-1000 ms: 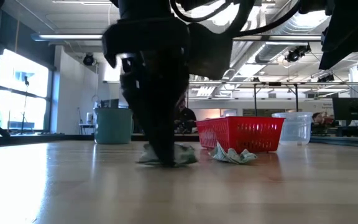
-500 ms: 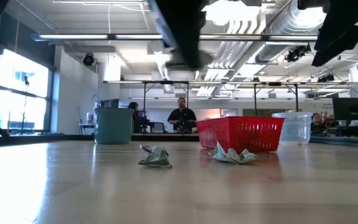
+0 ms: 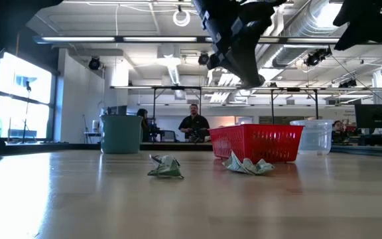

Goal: Pick and place items into bin
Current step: Put the stevia packet into the orange bin, then put the truvia packet into the orange bin

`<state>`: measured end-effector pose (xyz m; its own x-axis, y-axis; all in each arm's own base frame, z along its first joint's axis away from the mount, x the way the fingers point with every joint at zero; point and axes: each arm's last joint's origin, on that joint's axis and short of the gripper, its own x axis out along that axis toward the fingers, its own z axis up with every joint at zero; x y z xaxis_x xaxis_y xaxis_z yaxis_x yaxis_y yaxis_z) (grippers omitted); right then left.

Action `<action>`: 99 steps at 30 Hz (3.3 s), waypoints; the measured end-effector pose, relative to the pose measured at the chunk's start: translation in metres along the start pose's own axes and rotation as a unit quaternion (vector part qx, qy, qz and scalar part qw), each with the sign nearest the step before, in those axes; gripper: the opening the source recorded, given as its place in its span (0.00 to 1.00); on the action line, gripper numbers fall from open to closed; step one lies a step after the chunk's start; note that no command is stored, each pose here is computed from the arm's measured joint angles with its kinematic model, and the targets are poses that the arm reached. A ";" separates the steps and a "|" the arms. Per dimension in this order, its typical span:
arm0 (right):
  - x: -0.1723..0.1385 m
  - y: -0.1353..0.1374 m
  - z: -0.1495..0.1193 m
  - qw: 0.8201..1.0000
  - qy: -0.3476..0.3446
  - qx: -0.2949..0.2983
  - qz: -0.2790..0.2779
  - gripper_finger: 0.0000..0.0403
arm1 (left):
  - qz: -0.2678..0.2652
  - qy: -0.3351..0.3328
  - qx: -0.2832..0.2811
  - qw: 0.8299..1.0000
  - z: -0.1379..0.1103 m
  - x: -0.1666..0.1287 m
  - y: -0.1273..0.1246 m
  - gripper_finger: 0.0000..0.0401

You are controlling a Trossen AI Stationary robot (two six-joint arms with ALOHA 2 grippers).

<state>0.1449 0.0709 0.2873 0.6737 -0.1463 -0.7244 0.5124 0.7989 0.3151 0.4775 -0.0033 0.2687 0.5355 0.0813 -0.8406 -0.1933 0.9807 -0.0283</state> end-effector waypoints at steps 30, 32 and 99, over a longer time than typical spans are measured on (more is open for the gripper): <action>0.003 0.000 -0.001 1.000 0.003 -0.018 -0.017 0.73 | 0.079 0.182 -0.106 0.974 -0.082 -0.030 -0.110 0.50; 0.003 0.000 -0.001 1.000 0.004 -0.020 -0.016 0.73 | 0.082 0.189 -0.110 0.972 -0.092 -0.031 -0.123 0.49; 0.037 0.000 0.010 0.995 0.044 0.057 -0.072 0.73 | -0.077 0.031 -0.358 0.930 -0.207 -0.011 -0.076 0.49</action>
<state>0.1748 0.0597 0.2666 0.5416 -0.1987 -0.8168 0.6608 0.7012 0.2676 0.3162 -0.1159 0.1685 0.5584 -0.0831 -0.8254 -0.6282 0.6075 -0.4861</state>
